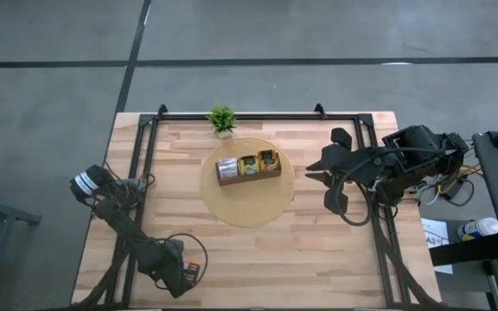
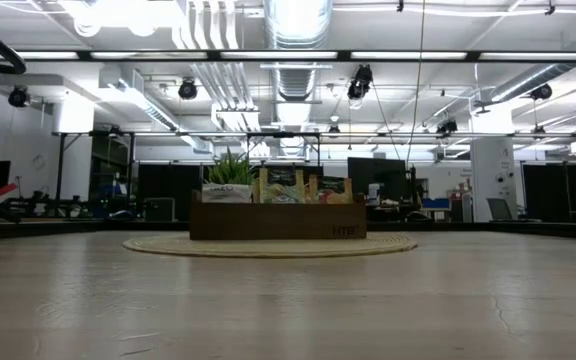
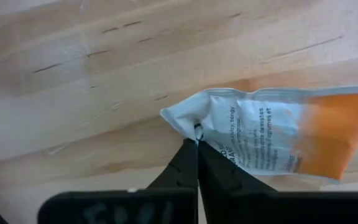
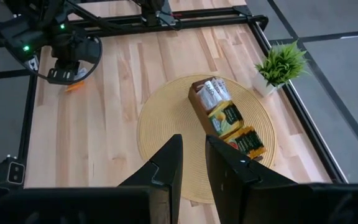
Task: Pick & Place Tea
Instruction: Put the white tea bag into the left section of the wooden organizer
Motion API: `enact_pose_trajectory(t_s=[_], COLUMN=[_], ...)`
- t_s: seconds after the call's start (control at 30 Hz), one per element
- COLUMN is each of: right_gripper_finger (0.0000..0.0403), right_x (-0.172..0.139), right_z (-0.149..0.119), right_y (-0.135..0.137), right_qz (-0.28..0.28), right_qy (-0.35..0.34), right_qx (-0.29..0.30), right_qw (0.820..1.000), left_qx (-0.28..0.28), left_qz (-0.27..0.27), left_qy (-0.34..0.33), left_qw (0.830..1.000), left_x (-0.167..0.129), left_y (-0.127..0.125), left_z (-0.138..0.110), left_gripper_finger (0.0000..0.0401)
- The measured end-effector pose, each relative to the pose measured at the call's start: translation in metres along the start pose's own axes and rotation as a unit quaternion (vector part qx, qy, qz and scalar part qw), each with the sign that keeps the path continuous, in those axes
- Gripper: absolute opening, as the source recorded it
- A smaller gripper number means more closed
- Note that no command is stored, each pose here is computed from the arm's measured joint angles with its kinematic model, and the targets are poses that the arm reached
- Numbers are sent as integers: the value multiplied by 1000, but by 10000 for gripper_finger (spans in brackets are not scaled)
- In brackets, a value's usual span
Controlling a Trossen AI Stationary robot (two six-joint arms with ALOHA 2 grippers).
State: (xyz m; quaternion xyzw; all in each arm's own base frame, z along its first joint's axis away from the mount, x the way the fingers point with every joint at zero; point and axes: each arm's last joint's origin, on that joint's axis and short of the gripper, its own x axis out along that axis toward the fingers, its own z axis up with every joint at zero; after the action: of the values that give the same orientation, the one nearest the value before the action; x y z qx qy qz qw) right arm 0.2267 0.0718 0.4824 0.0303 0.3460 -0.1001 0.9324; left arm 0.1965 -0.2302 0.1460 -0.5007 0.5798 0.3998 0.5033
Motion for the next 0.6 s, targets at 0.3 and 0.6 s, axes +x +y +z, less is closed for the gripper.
enact_pose_trajectory(t_s=[0.3,0.6], right_gripper_finger=[68,68], right_x=[0,0], right_z=[0,0], right_y=[0,0], right_qz=[-1,-1], right_qy=[0,0], right_qx=[-2,0], right_qw=[1000,1000], left_qx=[5,36], left_qz=[-61,-167], left_qy=[-18,-70], left_qw=[998,983], left_x=[-34,-82], left_y=[6,10], left_z=[6,25], left_gripper_finger=[0,0])
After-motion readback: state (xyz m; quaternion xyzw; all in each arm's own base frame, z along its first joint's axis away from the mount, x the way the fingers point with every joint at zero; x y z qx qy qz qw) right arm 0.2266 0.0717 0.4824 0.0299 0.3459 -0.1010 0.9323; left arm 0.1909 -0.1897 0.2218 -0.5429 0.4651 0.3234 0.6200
